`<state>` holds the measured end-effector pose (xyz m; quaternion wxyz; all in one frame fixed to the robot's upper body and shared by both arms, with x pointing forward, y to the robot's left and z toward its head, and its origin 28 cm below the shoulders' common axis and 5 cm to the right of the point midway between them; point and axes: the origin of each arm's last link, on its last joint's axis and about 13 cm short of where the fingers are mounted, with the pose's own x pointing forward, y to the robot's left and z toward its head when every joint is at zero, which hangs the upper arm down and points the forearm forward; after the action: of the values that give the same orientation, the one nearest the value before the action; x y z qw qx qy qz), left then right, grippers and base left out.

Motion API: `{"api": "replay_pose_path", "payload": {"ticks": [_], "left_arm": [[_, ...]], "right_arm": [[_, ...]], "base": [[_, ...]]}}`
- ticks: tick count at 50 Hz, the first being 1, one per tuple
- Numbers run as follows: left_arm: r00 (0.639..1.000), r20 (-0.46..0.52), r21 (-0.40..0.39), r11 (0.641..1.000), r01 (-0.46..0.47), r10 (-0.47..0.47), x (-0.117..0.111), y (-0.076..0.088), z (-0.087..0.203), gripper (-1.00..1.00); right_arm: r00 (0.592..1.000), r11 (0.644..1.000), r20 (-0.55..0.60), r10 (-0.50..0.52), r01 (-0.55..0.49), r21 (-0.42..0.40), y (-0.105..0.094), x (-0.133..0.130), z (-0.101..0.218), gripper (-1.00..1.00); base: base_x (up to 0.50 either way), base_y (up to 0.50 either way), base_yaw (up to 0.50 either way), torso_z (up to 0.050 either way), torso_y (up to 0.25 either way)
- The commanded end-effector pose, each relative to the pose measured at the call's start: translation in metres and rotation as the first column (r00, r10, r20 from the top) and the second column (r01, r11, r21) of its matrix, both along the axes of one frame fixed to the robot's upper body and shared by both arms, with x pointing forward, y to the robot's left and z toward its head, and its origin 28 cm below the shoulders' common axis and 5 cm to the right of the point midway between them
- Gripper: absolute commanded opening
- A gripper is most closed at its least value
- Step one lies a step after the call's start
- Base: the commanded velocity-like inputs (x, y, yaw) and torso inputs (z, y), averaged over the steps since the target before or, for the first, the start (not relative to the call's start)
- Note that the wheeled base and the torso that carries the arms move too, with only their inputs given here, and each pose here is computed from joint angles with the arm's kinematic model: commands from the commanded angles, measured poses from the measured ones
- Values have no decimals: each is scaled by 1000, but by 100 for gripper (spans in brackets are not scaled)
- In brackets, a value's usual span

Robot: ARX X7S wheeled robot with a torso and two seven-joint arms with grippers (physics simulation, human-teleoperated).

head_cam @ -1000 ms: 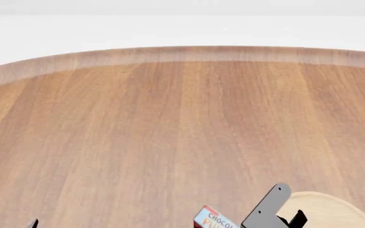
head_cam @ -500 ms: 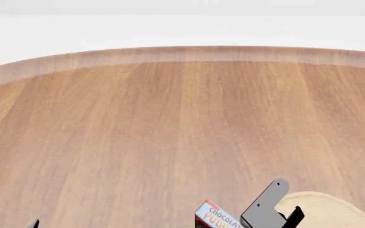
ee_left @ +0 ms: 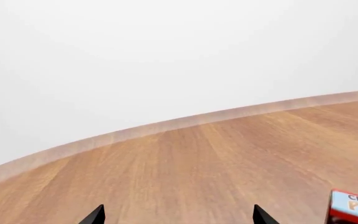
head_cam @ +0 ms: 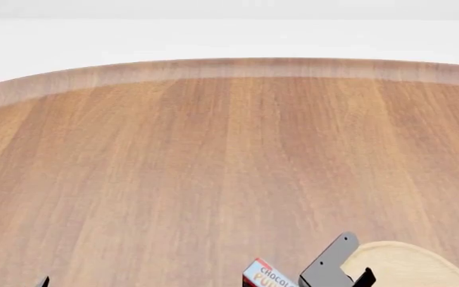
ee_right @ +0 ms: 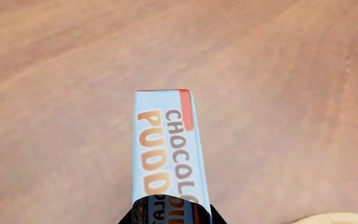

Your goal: Put the chocolate pudding to the left of the plate.

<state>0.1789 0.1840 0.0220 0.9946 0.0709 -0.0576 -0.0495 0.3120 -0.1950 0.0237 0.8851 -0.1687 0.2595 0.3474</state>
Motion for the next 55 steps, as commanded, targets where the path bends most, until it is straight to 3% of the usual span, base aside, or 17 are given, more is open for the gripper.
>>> {"api": "replay_pose_path", "payload": {"ticks": [1,39,40,55], "left_arm": [[1000,0,0,1000,1,-1,0,0,0,100],[1000,0,1,1000,1,-1,0,0,0,100],[1000,-2,1,1000,1,-1,0,0,0,100],[1000,-4,3,1000,7,-7,0,-1,-2,100]], "right_arm": [[1000,1000,-4,7,-7,-1,0,1,-8,-100],[998,1000,-55,9,-8,22,-2,2,-33,-100],[997,999,-65,33,-33,11,-2,0,-33,100],[999,1000,-42,0,1,23,-2,1,-35,100]], "base": [[0,0,0,0,0],[0,0,1,0,0],[0,3,0,0,0],[0,0,0,0,0]]}}
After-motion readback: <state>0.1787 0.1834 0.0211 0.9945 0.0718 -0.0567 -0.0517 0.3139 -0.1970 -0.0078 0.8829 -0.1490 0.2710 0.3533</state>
